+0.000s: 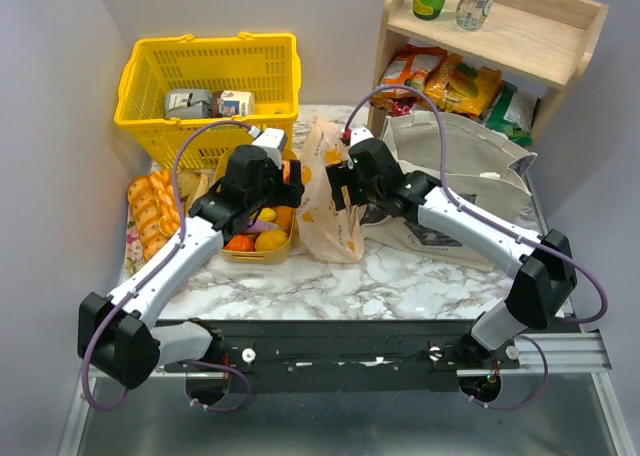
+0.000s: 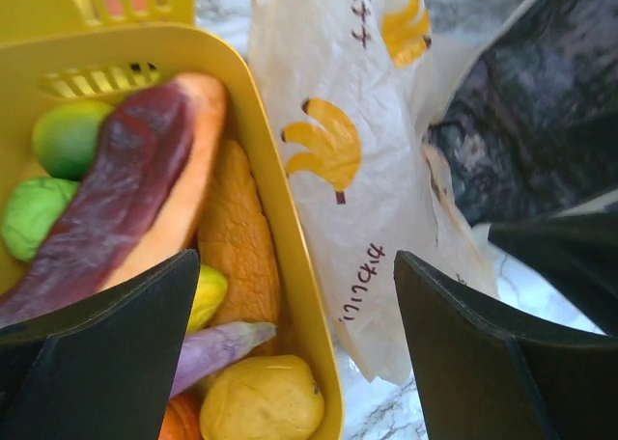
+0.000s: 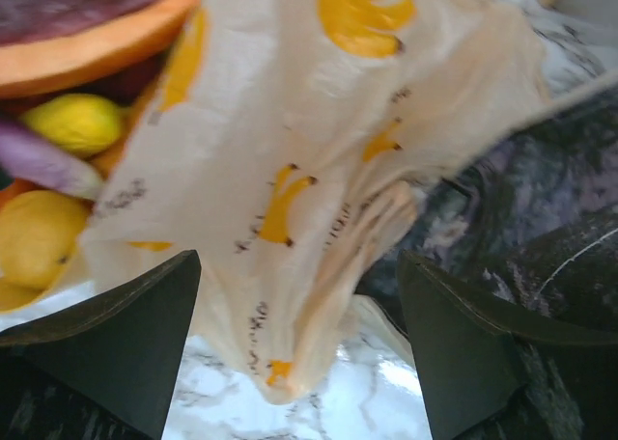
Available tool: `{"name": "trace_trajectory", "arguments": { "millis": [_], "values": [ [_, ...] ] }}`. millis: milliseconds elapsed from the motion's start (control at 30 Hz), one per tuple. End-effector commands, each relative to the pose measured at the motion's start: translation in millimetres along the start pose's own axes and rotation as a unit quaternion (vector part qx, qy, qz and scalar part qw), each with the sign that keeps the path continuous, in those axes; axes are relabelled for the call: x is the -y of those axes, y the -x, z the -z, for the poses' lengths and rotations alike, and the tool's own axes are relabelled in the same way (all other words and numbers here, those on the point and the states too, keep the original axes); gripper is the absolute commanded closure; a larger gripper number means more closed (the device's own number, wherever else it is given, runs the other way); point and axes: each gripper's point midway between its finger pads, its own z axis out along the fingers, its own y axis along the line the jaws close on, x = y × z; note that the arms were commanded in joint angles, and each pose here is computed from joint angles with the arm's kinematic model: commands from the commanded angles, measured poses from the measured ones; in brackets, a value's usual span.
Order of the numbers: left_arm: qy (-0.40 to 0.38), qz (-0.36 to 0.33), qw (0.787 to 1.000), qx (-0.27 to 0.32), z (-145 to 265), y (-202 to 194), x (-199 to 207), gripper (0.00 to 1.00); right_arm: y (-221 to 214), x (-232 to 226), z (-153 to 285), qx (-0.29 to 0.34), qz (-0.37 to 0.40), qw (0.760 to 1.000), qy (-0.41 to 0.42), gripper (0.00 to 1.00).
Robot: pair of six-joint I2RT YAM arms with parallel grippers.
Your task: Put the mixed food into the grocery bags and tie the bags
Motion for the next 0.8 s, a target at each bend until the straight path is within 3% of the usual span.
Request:
{"name": "trace_trajectory", "arguments": {
  "millis": [0, 200, 433, 600, 700, 733, 767],
  "values": [
    [-0.012, -0.029, 0.999, -0.029, -13.6, -5.7, 24.9, 0.11, -40.6, 59.2, 0.1, -0.048, 0.001, 0.993, -0.11, 0.09],
    [-0.045, -0.055, 0.995, -0.065, -38.7, -9.6, 56.5, 0.14, -49.6, 84.9, 2.3, -0.043, -0.022, 0.991, -0.124, 0.09],
    [-0.013, -0.087, 0.989, -0.121, -65.1, -34.7, 55.5, 0.16, -51.6, 88.6, 7.2, -0.032, -0.03, 0.992, -0.114, 0.09],
    [-0.032, -0.079, 0.985, -0.151, -76.7, -59.2, 60.9, 0.26, -52.1, 92.5, 8.7, -0.028, -0.034, 0.993, -0.112, 0.09],
    [-0.02, -0.085, 0.983, -0.159, -80.9, -64.6, 56.0, 0.39, -51.9, 94.0, 10.2, -0.026, -0.036, 0.993, -0.112, 0.08],
    [-0.019, -0.085, 0.983, -0.161, -81.3, -65.7, 55.7, 0.57, -52.1, 95.0, 11.4, -0.023, -0.037, 0.993, -0.113, 0.08],
    [-0.02, -0.086, 0.983, -0.161, -80.7, -65.7, 55.8, 0.68, -52.3, 94.9, 11.9, -0.022, -0.038, 0.993, -0.111, 0.08]
  ]
}}
